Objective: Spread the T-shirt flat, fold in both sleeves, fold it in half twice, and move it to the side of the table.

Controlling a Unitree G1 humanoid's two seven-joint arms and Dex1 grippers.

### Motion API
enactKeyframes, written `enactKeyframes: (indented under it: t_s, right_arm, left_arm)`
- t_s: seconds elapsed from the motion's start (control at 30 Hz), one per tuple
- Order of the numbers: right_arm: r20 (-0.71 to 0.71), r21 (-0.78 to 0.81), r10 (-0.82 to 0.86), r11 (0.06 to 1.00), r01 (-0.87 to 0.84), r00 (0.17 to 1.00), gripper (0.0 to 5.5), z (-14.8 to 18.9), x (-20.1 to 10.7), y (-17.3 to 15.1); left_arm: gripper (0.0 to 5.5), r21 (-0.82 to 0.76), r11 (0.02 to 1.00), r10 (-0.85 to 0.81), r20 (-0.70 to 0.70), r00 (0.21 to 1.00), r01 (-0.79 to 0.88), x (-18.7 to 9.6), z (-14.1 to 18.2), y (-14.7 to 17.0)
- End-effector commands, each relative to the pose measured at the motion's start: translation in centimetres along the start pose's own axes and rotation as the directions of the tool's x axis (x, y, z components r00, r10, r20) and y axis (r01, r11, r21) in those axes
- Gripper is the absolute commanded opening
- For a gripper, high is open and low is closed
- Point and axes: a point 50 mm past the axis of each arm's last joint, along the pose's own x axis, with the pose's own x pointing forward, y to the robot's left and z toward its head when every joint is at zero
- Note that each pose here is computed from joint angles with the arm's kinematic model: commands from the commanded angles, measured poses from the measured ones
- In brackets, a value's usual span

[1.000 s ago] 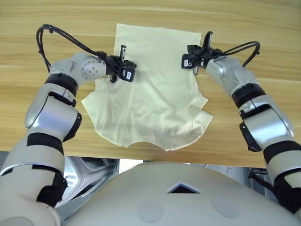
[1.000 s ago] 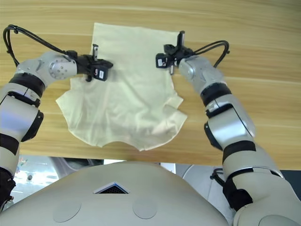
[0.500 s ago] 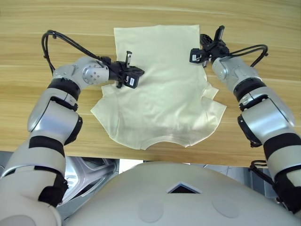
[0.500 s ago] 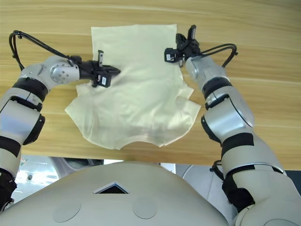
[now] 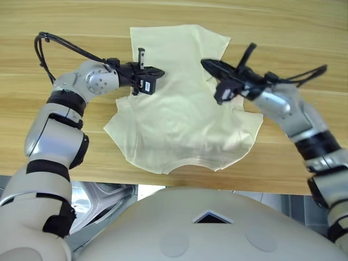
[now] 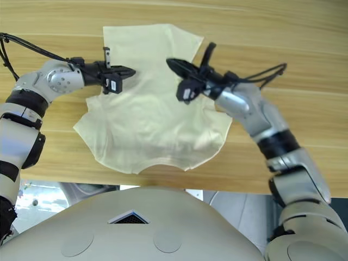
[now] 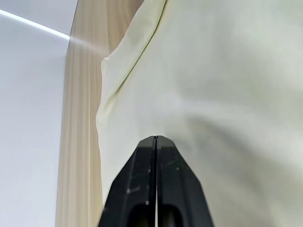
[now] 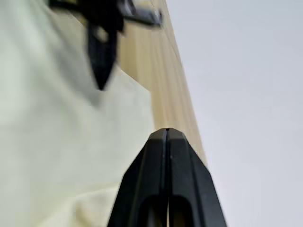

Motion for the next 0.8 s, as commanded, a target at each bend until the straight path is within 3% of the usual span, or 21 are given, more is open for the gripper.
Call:
enactKeyframes:
  t_s: [0.03,0.23,0.4,0.57,0.8]
  right_arm:
    - [-0.026,-0.031,0.150,0.988,-0.151,0.988,0.00,1.7,-3.6,-1.4]
    - [-0.009,0.011,0.341,0.940,-0.341,0.940,0.00,2.8,-4.9,0.7]
    - [-0.030,0.027,0.399,0.917,-0.398,0.916,0.00,2.5,-5.9,1.2]
    - [-0.081,0.043,0.583,0.812,-0.582,0.808,0.00,2.0,-7.5,3.2]
    - [-0.080,0.083,0.672,0.741,-0.667,0.736,0.00,2.1,-9.0,3.6]
  left_arm:
    - [0.04,-0.020,0.999,-0.043,-0.011,0.999,0.043,0.6,0.1,-1.5]
    - [0.04,0.014,0.994,-0.110,-0.017,0.994,0.111,0.8,0.2,-2.6]
    - [0.04,0.034,0.989,-0.145,-0.041,0.989,0.147,0.9,0.0,-3.3]
    - [0.04,0.059,0.980,-0.188,-0.050,0.981,0.191,0.9,0.0,-3.8]
    - [0.04,0.205,0.907,-0.354,-0.102,0.930,0.367,0.4,-0.3,-3.9]
